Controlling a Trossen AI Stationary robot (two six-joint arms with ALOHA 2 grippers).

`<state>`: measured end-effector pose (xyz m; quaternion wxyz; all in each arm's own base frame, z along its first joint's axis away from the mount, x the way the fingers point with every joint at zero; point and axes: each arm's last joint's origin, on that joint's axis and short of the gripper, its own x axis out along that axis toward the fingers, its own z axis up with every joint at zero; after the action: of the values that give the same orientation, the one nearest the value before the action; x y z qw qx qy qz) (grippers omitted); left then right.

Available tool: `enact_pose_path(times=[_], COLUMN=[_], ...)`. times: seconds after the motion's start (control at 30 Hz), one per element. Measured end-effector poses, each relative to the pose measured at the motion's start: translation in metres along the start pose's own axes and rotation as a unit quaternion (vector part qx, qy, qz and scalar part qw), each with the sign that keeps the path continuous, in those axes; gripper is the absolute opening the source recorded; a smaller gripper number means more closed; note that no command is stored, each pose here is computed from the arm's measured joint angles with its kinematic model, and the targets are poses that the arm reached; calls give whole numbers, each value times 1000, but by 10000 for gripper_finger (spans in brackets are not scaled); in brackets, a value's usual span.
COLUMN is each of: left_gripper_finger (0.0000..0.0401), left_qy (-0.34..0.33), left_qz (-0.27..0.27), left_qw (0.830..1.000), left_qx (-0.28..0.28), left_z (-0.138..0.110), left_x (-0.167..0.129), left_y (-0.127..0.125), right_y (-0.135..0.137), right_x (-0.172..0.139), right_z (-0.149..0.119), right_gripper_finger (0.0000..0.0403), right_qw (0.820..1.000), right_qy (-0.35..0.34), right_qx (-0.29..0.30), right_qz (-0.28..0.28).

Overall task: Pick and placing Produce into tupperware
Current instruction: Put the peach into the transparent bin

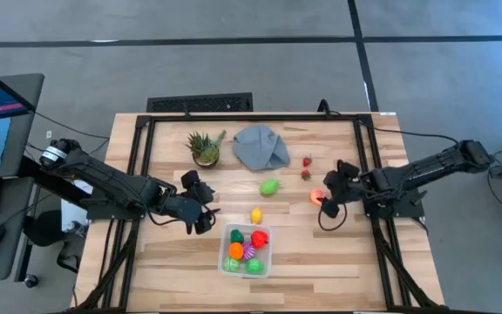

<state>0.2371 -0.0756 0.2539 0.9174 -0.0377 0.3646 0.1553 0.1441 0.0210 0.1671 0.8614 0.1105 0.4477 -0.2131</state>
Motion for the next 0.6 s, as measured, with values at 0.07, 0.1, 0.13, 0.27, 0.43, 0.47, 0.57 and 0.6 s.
enact_pose_path(times=[0.07,0.1,0.13,0.27,0.43,0.47,0.57,0.6], left_gripper_finger=[279,279,279,279,279,279,279,279], left_qy=[4,5,6,11,11,12,13,13], left_qz=[1,2,3,5,6,6,7,7], left_qw=[1000,1000,1000,1000,1000,1000,1000,1000], left_qx=[3,3,4,7,5,3,0,-1], left_z=[-1,-1,-1,-2,-2,-2,-3,-3], left_x=[0,0,0,0,0,0,0,0], left_y=[0,0,1,1,1,1,1,1], right_y=[-1,-2,-2,-3,-3,-4,-4,-3], right_x=[1,1,1,3,13,16,22,23], right_z=[1,1,2,6,8,8,8,8], right_gripper_finger=[400,400,400,400,400,400,400,400], right_qw=[1000,1000,1000,1000,999,999,999,999], right_qy=[4,5,4,-2,24,30,42,44], right_qx=[-3,-5,-7,-13,-28,-29,-29,-28], right_qz=[3,2,2,10,16,12,2,0])
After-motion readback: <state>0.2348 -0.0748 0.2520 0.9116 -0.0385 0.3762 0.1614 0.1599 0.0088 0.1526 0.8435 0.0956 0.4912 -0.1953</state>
